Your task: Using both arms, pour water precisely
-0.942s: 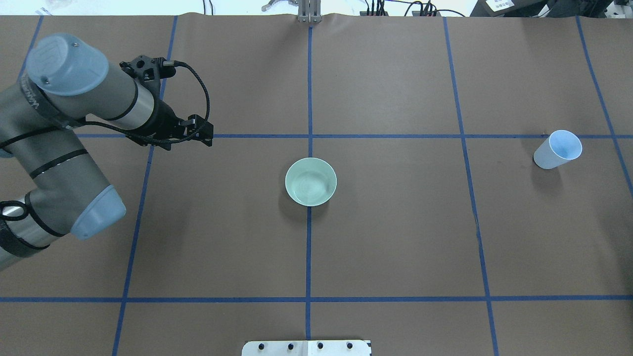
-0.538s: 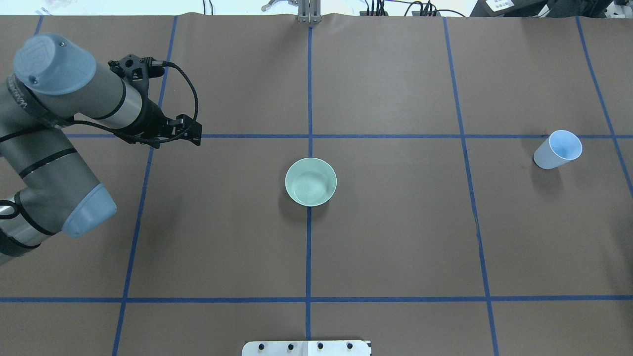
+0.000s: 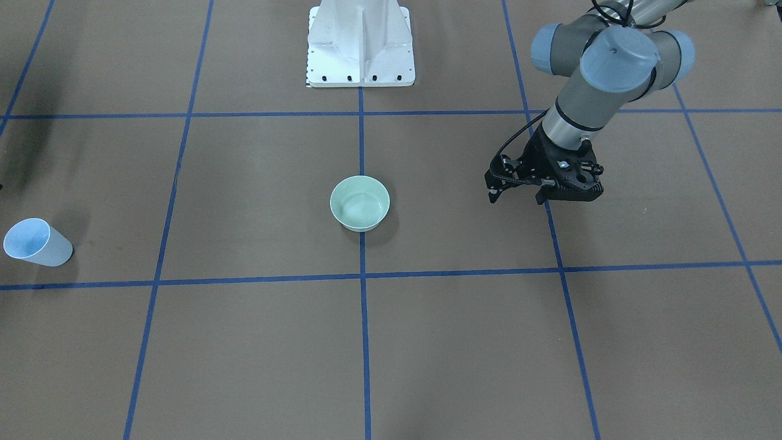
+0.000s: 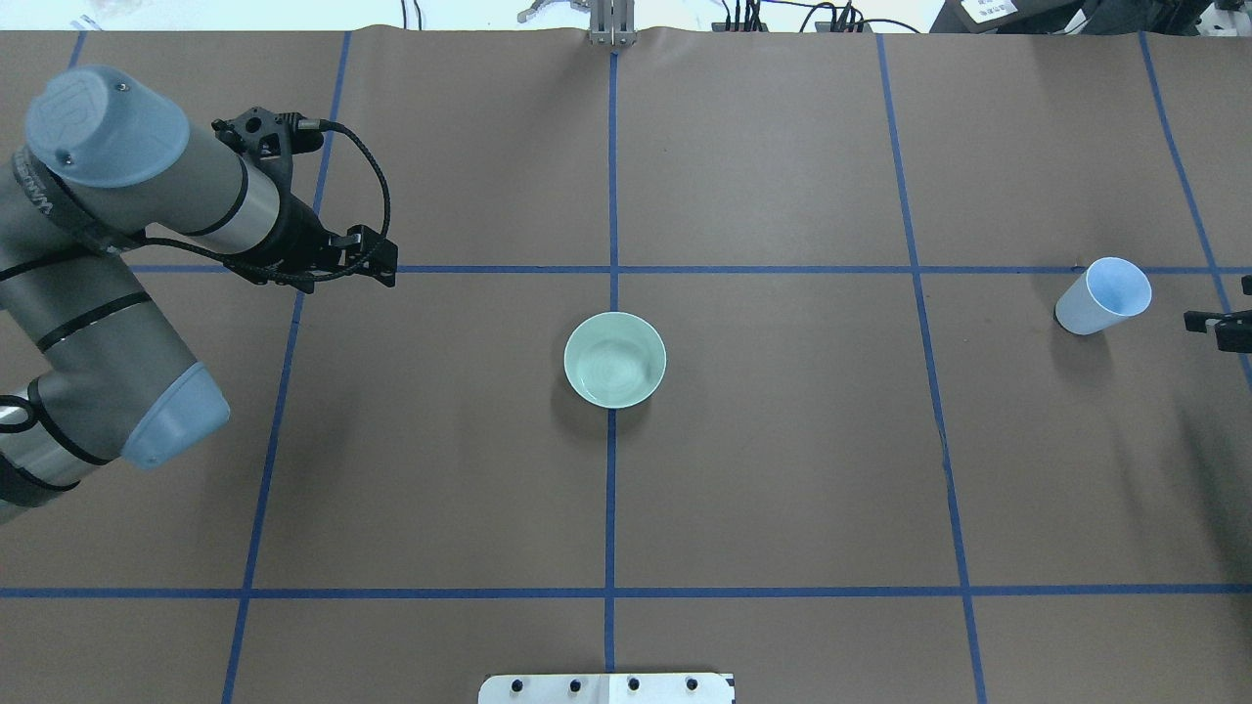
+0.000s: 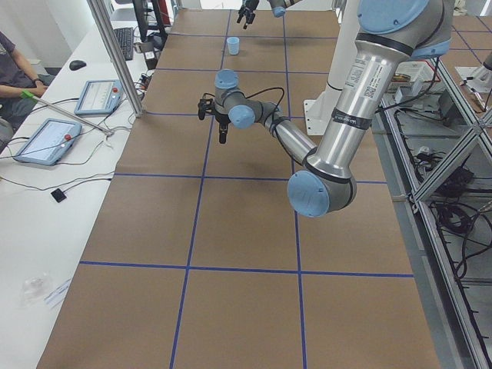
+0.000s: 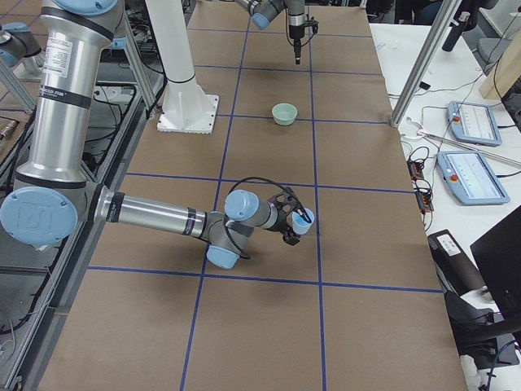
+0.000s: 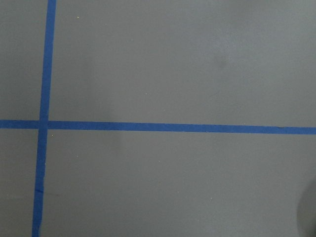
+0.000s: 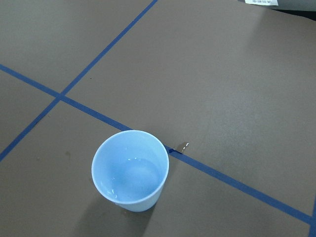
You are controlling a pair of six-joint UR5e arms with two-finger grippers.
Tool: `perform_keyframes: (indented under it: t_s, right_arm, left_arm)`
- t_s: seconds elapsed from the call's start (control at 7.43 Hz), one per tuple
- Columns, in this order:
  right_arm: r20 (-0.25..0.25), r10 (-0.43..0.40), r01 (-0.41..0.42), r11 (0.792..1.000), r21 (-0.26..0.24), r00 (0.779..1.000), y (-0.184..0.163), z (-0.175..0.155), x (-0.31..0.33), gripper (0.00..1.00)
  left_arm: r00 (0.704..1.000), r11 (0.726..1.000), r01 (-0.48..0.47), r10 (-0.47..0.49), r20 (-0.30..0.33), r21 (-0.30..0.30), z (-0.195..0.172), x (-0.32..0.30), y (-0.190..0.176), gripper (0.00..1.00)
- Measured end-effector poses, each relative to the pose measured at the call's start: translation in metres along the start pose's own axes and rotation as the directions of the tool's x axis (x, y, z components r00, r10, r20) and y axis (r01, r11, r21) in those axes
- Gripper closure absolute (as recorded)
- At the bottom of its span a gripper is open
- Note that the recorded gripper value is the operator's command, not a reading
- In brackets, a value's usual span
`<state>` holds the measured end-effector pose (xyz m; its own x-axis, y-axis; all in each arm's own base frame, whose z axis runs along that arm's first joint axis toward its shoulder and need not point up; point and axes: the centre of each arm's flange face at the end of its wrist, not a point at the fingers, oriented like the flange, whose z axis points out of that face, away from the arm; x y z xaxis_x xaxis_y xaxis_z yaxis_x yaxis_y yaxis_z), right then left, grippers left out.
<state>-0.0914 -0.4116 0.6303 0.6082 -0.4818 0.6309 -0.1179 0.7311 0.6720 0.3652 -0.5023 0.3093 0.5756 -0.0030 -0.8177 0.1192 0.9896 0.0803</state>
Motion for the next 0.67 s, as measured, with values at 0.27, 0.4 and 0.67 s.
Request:
perform_keyframes:
  t_s: [0.27,0.4,0.67]
  right_arm:
    - [0.029,-0.015,0.015,1.0,-0.01,0.999,-0.004,0.016,-0.016,0.01]
    - [0.037,-0.02,0.02,1.0,-0.018,0.999,-0.004,0.023,-0.019,0.01]
    - [0.043,-0.026,0.028,0.999,-0.036,0.999,-0.005,0.043,-0.017,0.01]
  left_arm:
    - [1.0,1.0,0.0,0.0,0.001,0.001,0.0,0.0,0.0,0.0]
    - [1.0,1.0,0.001,-0.001,0.002,0.001,0.001,0.0,-0.001,0.0]
    - [1.0,1.0,0.005,-0.005,0.002,0.001,0.001,0.0,-0.001,0.0]
